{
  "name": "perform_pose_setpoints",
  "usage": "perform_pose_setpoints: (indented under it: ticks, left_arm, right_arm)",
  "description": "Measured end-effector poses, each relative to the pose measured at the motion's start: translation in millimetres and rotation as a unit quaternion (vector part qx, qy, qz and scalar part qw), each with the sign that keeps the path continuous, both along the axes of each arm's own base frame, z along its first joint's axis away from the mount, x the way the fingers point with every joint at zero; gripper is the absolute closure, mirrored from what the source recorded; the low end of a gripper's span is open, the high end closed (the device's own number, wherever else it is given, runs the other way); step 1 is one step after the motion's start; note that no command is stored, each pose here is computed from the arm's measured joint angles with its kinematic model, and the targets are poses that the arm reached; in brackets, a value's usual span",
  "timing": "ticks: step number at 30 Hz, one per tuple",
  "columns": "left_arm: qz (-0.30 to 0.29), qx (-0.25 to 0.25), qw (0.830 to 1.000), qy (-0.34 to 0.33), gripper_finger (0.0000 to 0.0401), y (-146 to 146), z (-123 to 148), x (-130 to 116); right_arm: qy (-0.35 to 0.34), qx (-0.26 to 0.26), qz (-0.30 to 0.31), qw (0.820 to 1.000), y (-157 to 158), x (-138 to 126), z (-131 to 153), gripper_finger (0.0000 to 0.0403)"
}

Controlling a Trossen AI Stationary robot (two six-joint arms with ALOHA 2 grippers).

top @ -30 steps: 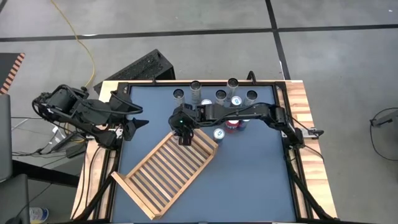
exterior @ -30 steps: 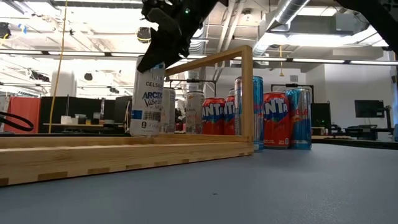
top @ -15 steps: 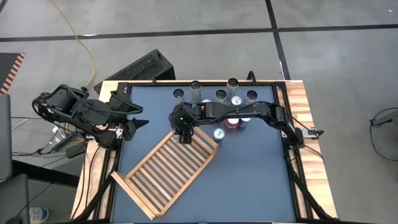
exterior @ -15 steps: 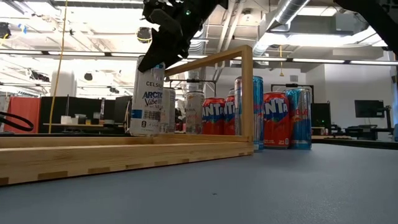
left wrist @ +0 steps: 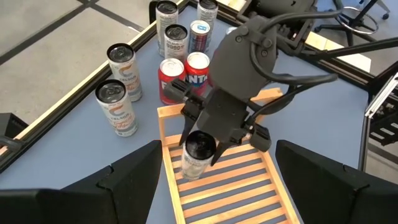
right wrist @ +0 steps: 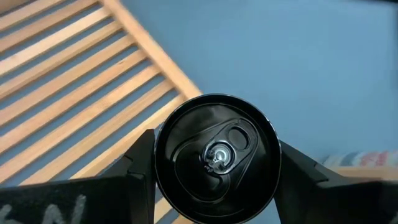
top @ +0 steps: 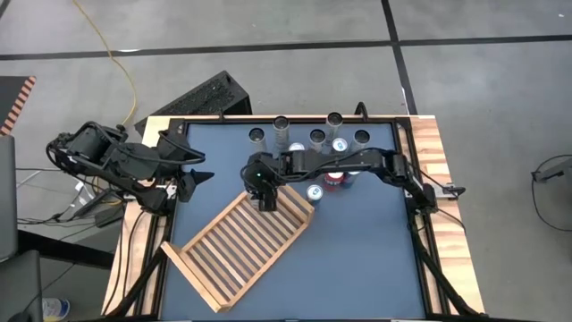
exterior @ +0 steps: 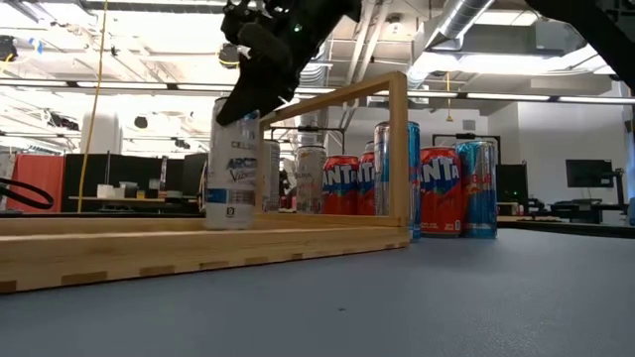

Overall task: Place canned beverage on shelf
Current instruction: Put the left white blue soda can on the shelf

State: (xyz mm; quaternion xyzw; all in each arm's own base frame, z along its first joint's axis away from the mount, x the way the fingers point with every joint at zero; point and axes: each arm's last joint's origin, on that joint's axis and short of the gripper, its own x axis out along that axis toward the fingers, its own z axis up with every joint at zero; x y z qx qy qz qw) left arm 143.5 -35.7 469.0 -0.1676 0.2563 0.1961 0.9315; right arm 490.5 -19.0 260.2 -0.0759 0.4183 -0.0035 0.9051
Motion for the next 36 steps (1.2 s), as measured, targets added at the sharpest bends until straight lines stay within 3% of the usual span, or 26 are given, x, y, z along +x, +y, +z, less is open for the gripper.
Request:
perform_pose_setpoints:
  ticks: [14,24,36]
  left_arm:
    - [0.0,-0.001,1.0,0.0,0.0099,0.0,-0.1,0.0]
    - [0.0,0.0,1.0,0.001,0.0099,0.0,-0.1,0.0]
    - [-0.001,-0.002,1.0,0.001,0.0099,-0.1,-0.2,0.0]
  right_arm:
    - [0.008,-0.018,0.002,1.0,2.0,0.3,-1.3,0.0197]
    - [0.015,-0.029,0.017,0.999,4.8,-0.4,-2.0,0.0147]
    - [0.018,-0.04,0.03,0.999,4.2,-0.5,5.6,0.0142]
